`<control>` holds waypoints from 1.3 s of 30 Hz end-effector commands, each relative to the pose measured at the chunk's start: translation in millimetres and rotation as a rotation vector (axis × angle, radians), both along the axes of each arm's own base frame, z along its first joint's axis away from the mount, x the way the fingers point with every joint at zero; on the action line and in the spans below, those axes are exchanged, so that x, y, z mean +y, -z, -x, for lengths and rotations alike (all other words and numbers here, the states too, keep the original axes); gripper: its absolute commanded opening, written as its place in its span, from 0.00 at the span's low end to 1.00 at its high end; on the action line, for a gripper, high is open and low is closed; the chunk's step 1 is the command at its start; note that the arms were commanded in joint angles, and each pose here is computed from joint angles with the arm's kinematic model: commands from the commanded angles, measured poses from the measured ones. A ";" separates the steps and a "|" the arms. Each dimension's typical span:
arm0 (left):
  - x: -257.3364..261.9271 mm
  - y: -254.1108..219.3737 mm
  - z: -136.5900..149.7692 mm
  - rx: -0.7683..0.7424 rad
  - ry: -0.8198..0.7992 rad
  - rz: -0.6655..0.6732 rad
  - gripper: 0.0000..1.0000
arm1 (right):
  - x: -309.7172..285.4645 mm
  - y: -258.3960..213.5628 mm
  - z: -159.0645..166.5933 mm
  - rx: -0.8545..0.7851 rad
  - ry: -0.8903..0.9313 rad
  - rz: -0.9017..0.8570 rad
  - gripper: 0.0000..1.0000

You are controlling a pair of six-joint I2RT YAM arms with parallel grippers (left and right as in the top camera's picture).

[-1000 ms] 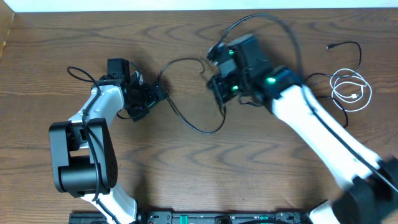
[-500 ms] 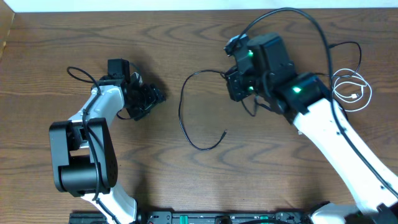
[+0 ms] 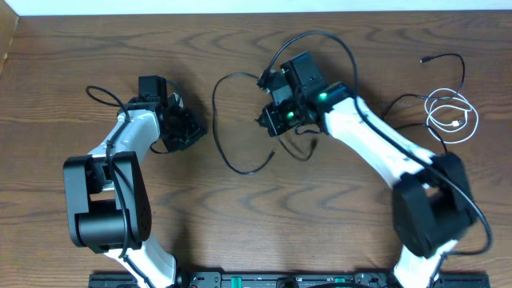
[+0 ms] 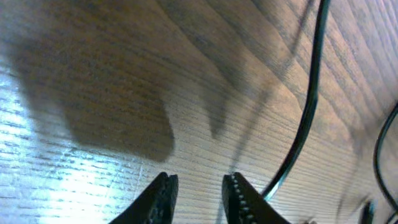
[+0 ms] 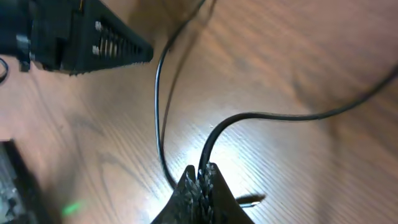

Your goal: Untangle cables

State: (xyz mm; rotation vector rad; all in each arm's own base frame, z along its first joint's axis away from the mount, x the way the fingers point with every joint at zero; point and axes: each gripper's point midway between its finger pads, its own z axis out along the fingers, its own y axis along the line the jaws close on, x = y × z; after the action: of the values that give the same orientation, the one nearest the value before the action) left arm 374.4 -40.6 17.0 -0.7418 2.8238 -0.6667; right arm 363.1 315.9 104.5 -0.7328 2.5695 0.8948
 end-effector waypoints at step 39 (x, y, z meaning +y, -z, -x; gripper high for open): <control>-36.5 5.1 -25.6 -0.147 0.115 -0.215 0.49 | 27.5 87.6 25.3 0.259 -0.099 -0.091 0.69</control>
State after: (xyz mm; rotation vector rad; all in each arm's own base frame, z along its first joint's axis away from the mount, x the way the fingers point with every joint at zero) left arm 406.3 -81.3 19.9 -0.4583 2.7335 -0.4411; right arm 344.4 344.7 32.8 -0.7651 2.6638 1.2061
